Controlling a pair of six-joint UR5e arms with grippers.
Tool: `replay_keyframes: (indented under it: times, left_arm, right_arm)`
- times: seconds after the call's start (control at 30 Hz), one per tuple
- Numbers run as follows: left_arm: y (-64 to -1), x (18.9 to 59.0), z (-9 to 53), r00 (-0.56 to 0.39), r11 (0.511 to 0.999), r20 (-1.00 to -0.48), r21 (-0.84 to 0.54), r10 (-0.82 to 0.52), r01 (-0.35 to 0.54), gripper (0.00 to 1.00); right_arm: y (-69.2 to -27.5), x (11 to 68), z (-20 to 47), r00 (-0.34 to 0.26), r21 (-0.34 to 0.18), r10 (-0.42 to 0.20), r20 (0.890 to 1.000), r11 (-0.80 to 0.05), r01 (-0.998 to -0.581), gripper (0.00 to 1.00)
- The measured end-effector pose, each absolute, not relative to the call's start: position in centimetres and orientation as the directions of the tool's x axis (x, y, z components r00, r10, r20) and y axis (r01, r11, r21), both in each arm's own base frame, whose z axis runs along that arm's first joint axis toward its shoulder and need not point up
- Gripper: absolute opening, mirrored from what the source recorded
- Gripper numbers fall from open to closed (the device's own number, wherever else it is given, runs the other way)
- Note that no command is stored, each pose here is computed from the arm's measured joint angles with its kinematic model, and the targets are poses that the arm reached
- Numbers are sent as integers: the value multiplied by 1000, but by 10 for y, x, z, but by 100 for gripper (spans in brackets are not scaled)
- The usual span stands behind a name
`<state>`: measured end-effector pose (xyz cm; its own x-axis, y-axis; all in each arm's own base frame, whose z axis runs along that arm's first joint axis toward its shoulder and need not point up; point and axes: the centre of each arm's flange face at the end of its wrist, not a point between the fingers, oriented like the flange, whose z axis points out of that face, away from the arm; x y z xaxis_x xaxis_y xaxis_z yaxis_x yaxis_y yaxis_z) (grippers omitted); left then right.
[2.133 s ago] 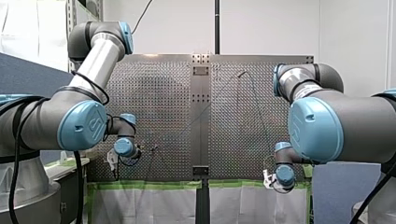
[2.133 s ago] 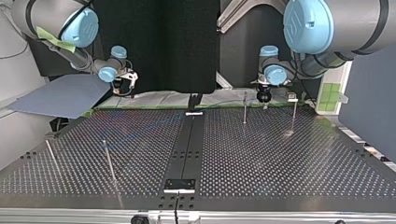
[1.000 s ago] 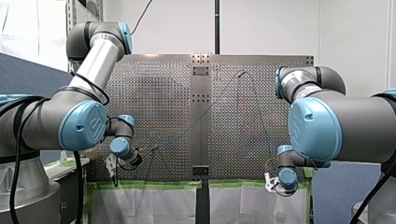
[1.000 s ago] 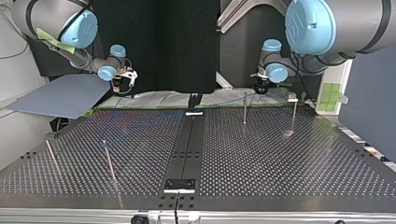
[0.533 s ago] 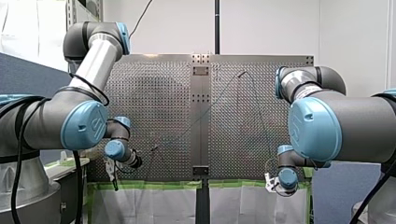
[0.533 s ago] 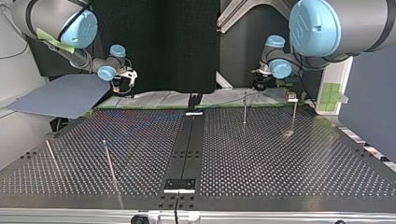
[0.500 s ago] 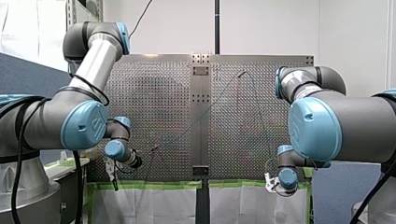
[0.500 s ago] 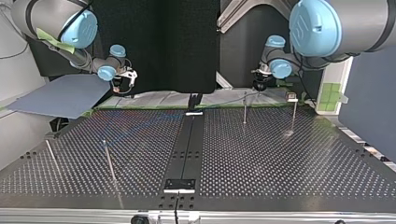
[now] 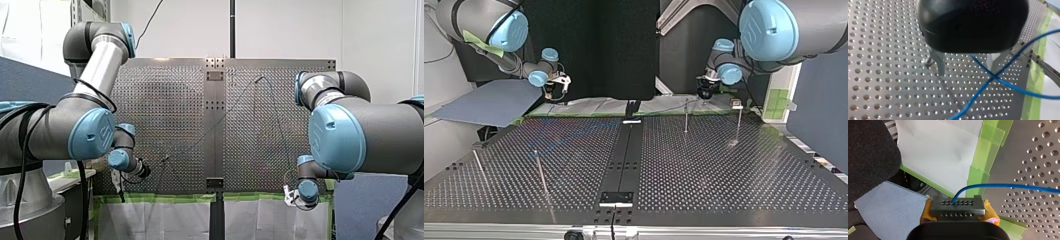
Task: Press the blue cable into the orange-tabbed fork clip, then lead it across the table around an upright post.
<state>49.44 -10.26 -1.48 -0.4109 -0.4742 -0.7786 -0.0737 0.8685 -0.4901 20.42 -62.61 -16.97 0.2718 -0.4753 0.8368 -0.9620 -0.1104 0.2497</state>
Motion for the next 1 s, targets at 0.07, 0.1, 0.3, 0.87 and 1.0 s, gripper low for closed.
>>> replay_keyframes:
  times: [0.07,0.1,0.3,0.87,1.0]
  left_arm:
    - [-102,492,-10,-400,869,-784,-490,-474,-69,82]
    - [-102,490,-7,-396,869,-787,-490,-473,-65,82]
    - [-111,471,2,-404,882,-800,-470,-444,-38,82]
    - [-136,424,6,-396,937,-869,-345,-296,57,78]
    - [-143,423,7,-375,944,-890,-315,-259,94,78]
  right_arm:
    - [-626,204,-170,272,250,-475,836,-111,-962,0]
    - [-626,204,-170,273,251,-475,836,-111,-962,0]
    - [-627,204,-169,275,252,-475,836,-113,-961,0]
    - [-627,205,-169,276,251,-474,836,-118,-961,0]
    - [-627,205,-169,276,250,-474,836,-120,-961,0]
